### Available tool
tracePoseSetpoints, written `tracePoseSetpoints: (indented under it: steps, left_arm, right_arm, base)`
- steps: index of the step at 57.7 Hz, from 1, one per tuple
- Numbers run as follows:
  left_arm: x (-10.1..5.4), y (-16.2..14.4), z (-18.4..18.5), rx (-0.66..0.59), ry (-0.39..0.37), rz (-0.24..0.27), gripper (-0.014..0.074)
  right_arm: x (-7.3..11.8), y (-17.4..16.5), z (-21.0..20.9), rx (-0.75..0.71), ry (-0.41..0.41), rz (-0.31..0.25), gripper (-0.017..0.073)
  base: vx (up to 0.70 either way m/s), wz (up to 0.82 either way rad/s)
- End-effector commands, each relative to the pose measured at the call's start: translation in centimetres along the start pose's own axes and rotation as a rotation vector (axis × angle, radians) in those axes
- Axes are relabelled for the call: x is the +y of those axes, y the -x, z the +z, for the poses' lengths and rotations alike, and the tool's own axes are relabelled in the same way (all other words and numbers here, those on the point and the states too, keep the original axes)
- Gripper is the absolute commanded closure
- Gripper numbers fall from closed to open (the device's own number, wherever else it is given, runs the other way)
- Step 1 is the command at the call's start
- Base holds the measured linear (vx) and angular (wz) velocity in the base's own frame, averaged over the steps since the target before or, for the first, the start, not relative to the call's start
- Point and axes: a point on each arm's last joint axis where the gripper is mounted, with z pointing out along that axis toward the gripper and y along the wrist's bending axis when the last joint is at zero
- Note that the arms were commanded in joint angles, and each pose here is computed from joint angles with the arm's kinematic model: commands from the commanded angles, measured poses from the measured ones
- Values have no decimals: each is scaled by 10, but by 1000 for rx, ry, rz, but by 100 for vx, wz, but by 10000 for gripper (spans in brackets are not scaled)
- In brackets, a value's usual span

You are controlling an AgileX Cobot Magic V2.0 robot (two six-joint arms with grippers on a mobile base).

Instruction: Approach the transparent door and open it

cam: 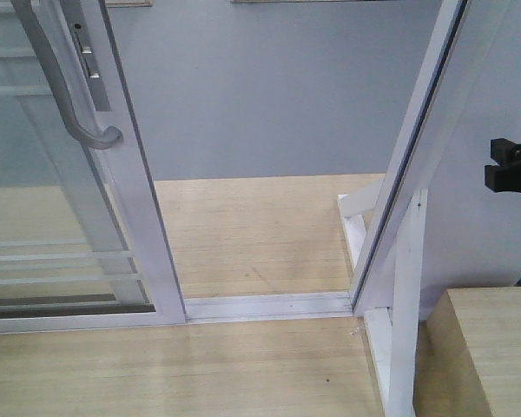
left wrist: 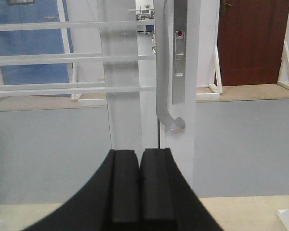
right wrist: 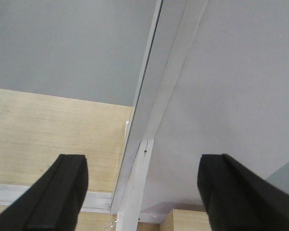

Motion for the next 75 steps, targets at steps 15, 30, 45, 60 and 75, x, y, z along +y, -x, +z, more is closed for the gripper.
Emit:
tracePoseSetpoints:
  steps: [15,30,45,60,75]
  left_arm:
    - [-1,3,0,-78,-9,-11,594]
    - [-1,2,0,-63,-8,-11,594]
    - [-1,2,0,-61,-7,-11,594]
    - [-1,2,0,-61,-7,-11,594]
    - [-1,2,0,-60,-7,-11,594]
  right_arm:
    - [-3,18,-7,-116,-11,-7,12]
    - [-1,6,-22,-194,-12,-11,27]
    - [-6,-49,-71,-512,-108,158,220]
    - [9,-111,-97,-597,-135,142,502]
    - [19,-158,-96,-554,-135,195,568]
  base:
    - [0,0]
    - [0,0]
    - [0,0]
    - [0,0]
    - [0,0]
